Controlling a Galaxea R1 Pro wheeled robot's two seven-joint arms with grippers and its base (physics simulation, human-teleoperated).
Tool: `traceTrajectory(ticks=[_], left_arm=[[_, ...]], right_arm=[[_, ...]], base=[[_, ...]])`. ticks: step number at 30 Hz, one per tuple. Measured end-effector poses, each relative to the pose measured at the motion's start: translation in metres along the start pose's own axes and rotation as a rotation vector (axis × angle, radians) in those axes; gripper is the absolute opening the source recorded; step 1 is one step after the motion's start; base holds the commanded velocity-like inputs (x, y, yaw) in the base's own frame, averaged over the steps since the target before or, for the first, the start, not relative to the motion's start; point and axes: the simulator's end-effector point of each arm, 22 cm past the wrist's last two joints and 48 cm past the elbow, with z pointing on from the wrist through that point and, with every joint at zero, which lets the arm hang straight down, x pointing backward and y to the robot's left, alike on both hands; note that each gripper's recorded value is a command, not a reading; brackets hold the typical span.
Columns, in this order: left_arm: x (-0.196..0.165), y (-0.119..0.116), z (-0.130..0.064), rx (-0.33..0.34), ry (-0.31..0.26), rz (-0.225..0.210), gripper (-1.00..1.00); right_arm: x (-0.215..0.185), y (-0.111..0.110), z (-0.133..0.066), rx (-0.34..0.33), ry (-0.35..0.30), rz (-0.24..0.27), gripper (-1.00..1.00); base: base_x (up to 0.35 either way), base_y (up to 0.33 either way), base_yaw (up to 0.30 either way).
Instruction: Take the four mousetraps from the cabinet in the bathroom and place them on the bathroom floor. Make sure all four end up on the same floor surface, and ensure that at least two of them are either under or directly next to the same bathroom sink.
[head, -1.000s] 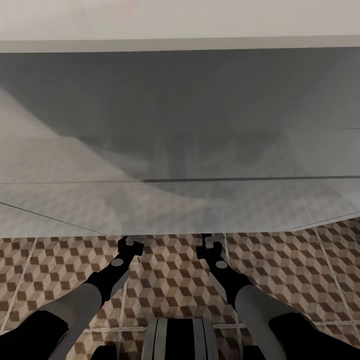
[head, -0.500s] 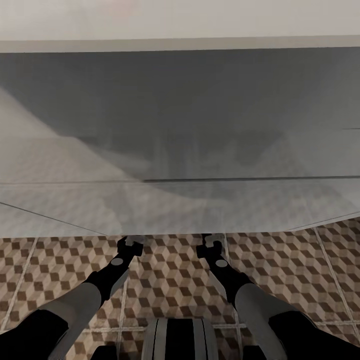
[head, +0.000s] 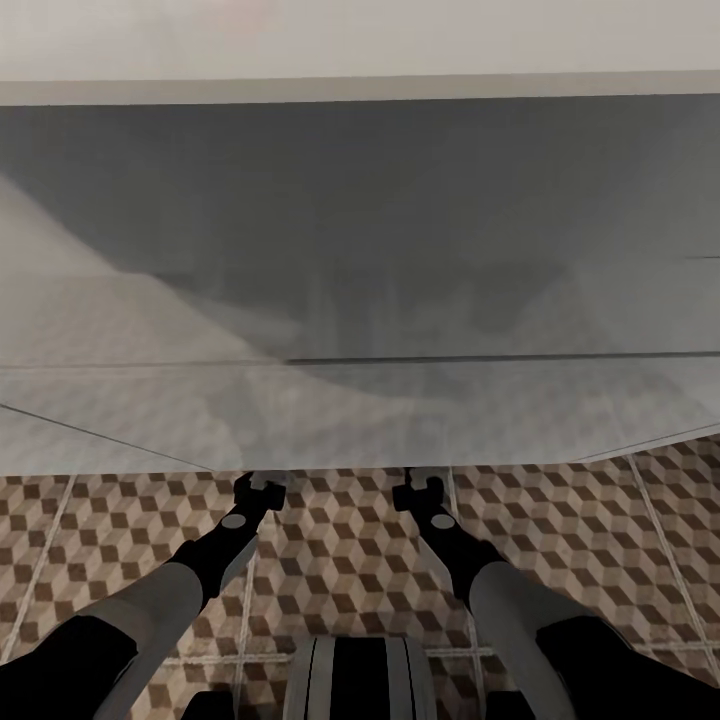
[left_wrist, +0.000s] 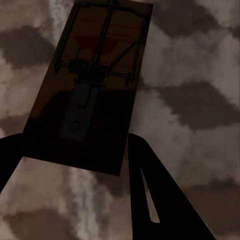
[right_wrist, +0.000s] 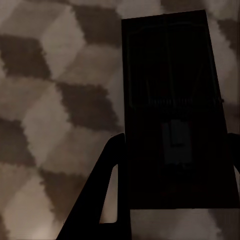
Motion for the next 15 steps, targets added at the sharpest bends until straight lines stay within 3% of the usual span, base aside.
traceTrajectory(ticks=[15], left_arm=[[-0.0014, 0.0, 0.0003, 0.001, -0.002, 0.001, -1.0]], right_arm=[[-0.0041, -0.001, 0.0011, 0.002, -0.005, 0.004, -1.0]], base=[[0.0, 0.0, 0.0]])
